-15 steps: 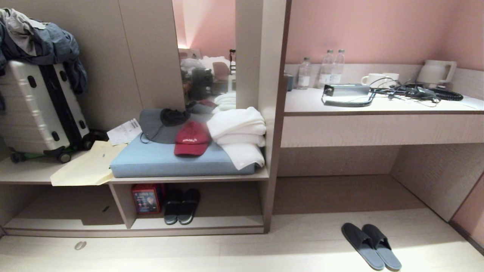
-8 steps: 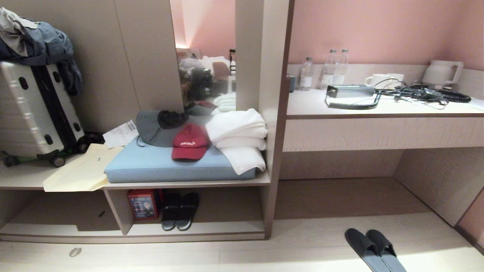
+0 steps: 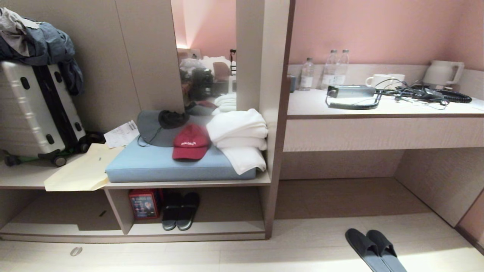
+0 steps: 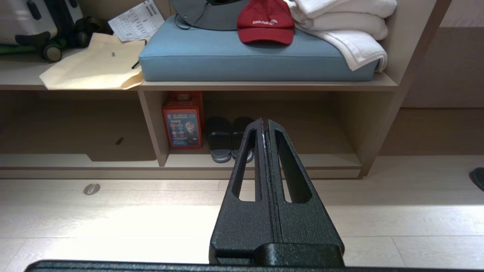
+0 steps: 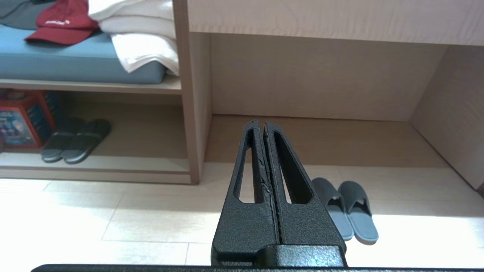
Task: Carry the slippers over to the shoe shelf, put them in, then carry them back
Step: Pick up the slippers on the floor
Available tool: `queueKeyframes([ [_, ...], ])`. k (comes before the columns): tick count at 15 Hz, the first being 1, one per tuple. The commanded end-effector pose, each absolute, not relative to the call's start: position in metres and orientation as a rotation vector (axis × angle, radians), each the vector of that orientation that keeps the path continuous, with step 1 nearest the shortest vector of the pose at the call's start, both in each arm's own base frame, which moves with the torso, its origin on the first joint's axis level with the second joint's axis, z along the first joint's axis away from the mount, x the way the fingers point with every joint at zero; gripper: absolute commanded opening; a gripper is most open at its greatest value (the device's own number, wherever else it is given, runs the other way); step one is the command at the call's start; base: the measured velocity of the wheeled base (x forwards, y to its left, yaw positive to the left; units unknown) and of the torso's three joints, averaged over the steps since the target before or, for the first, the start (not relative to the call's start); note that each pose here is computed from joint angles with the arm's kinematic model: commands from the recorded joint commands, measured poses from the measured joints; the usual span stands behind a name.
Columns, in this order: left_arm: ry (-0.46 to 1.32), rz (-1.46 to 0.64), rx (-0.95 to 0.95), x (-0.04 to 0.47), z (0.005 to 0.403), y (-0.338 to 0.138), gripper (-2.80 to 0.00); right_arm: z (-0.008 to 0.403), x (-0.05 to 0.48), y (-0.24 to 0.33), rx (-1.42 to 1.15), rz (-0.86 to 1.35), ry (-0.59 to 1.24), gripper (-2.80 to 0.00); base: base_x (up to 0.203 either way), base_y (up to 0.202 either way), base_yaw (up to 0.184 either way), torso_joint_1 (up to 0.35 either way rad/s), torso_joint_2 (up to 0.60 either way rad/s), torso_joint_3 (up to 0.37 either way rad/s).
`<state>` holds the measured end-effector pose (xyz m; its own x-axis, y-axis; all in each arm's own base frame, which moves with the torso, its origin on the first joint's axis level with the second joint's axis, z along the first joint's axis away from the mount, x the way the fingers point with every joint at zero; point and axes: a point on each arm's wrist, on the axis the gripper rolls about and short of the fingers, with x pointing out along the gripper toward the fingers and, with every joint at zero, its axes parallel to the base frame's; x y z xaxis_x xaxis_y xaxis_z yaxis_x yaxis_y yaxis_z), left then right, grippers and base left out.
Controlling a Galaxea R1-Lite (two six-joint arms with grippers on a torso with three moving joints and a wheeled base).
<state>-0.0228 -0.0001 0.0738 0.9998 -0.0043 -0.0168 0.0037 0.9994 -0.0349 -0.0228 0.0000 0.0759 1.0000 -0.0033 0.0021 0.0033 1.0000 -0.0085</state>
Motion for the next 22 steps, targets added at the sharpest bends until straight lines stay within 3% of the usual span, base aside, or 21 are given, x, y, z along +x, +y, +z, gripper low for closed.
queueKeyframes([
  [1,0.018,-0.004,-0.035,-0.0227,0.0733,-0.0001,-2.8,0.0758,-0.0228,0.0,-0.009,-0.003,-0.002,-2.8,0.0,0.0,0.0,0.0,0.0,0.0],
  [22,0.018,-0.004,-0.035,-0.0227,0.0733,-0.0001,-2.8,0.0757,-0.0227,0.0,-0.009,-0.003,0.0,-2.8,0.001,-0.188,0.003,0.002,0.0,0.002],
])
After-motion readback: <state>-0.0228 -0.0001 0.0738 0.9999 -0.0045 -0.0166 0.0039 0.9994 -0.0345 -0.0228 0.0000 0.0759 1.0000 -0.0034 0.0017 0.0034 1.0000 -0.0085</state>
